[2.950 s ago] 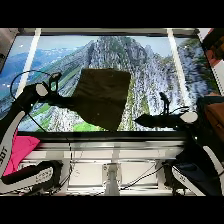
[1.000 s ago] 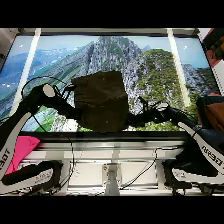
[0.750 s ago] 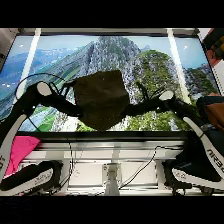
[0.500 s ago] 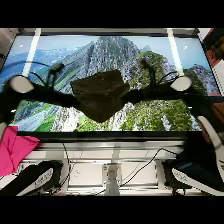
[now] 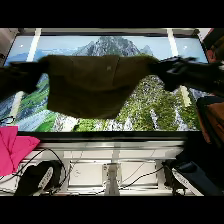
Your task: Fold the clothes and pants, and hang the long-sleeved shirts on hangers.
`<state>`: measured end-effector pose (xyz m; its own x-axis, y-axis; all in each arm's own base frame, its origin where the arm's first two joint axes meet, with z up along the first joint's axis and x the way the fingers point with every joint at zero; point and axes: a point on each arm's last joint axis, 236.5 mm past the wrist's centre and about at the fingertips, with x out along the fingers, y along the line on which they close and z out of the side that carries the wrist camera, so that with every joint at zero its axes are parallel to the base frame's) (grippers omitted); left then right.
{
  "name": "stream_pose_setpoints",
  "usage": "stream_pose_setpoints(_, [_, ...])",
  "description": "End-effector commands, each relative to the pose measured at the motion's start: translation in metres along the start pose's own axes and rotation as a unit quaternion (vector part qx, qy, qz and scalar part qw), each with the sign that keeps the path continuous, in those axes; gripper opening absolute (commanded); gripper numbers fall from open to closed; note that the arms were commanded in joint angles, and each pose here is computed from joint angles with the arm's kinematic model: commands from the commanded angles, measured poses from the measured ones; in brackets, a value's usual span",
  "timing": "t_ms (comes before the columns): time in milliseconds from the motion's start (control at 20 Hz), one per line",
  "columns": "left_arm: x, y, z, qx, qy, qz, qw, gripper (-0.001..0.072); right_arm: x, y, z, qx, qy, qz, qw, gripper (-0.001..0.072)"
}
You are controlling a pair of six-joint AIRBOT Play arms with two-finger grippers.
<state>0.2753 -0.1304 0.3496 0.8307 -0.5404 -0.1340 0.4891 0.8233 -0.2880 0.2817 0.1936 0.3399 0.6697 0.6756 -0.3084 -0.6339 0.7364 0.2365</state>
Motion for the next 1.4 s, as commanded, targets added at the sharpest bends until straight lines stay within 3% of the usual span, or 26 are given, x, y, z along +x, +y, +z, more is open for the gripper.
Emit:
stream_pose_setpoints(0, [-0.044, -0.038, 0.034, -0.013, -0.083, -0.032, 0.996, 0.0039, -0.063, 0.027, 0.020, 0.006, -0.058, -0.011, 0.998, 0.0019])
stream_pose_setpoints(350, [-0.034, -0.041, -0.025, -0.122, 0.016, -0.053, 0.991, 0.0039, -0.079, 0.036, 0.014, 0.036, -0.056, -0.008, 0.998, 0.0018])
stream_pose_setpoints(700, [0.028, 0.021, -0.116, -0.280, 0.080, -0.013, 0.957, 0.0040, 0.009, -0.016, -0.035, 0.085, 0.083, -0.027, 0.993, 0.0019])
stream_pose_setpoints(1000, [0.077, 0.094, -0.117, -0.266, 0.031, 0.062, 0.961, 0.0040, 0.095, -0.095, -0.086, 0.081, 0.173, -0.088, 0.978, 0.0019])
stream_pose_setpoints(1350, [0.138, 0.177, -0.157, -0.340, 0.001, 0.160, 0.927, 0.0040, 0.193, -0.170, -0.105, 0.111, 0.124, -0.132, 0.977, 0.0019])
